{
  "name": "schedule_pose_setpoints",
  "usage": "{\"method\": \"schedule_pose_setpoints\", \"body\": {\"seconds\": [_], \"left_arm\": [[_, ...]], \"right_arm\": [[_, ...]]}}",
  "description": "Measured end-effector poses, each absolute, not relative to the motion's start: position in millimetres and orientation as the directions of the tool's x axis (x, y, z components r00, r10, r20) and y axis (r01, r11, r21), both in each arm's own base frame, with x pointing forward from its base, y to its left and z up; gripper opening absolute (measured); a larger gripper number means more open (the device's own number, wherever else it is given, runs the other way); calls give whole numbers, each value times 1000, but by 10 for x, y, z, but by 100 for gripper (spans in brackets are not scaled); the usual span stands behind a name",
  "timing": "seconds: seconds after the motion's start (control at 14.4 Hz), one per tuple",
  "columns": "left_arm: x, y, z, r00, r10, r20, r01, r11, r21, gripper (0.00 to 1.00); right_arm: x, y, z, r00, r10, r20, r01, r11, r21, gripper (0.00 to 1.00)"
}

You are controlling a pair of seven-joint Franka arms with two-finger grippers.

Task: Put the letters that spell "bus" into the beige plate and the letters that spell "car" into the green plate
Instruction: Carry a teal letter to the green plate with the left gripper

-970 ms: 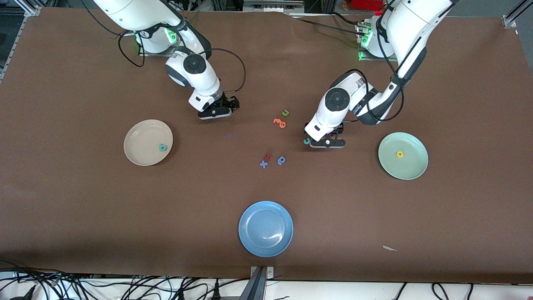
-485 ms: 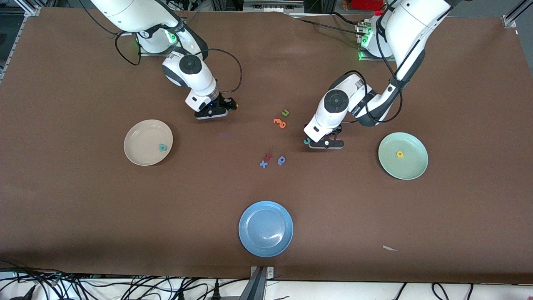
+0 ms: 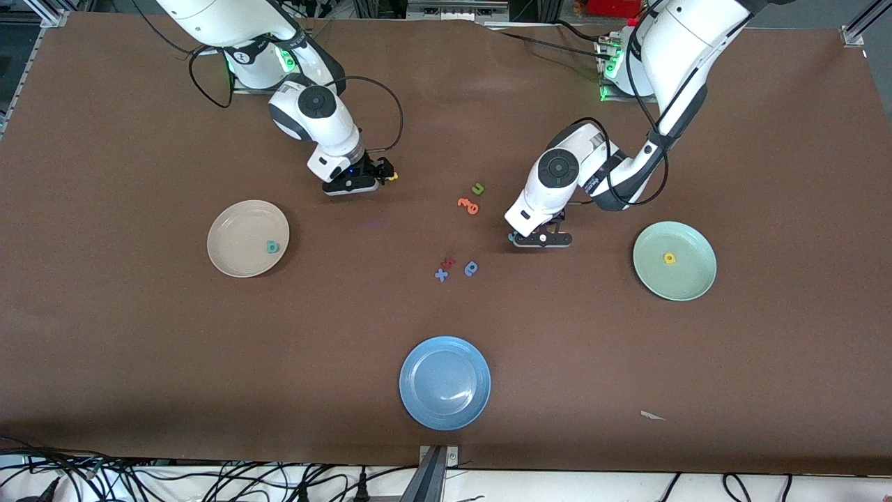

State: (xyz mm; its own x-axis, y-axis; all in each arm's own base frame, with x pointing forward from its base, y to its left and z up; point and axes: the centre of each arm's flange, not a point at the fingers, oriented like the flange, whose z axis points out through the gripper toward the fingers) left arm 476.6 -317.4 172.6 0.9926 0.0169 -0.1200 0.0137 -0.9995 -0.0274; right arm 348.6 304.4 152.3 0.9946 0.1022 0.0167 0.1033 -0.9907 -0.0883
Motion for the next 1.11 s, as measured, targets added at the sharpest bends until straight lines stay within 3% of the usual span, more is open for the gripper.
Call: {"method": "schedule_pose_setpoints", "body": {"seconds": [0.21,0.42,0.83,1.11], "left_arm": [[4793,-3153,1732,993,20,-120,17,-999,-29,17],[5062,-2911,1869,986,9,-168,-7,-996,-92,17],[5772,-1690,2353,947,-122,-298,-165,-979,-123,17],[5966,-630,2467,922,-207,-328,-238,-969,-58,17]], "right_arm": [[3278,3216,1527,994,108,11,109,-990,-84,100],[3082,3375,1519,991,132,6,132,-988,-82,100],[3120,3306,1506,982,185,34,187,-980,-64,100],[3219,3174,1479,977,208,56,210,-977,-42,99]]}}
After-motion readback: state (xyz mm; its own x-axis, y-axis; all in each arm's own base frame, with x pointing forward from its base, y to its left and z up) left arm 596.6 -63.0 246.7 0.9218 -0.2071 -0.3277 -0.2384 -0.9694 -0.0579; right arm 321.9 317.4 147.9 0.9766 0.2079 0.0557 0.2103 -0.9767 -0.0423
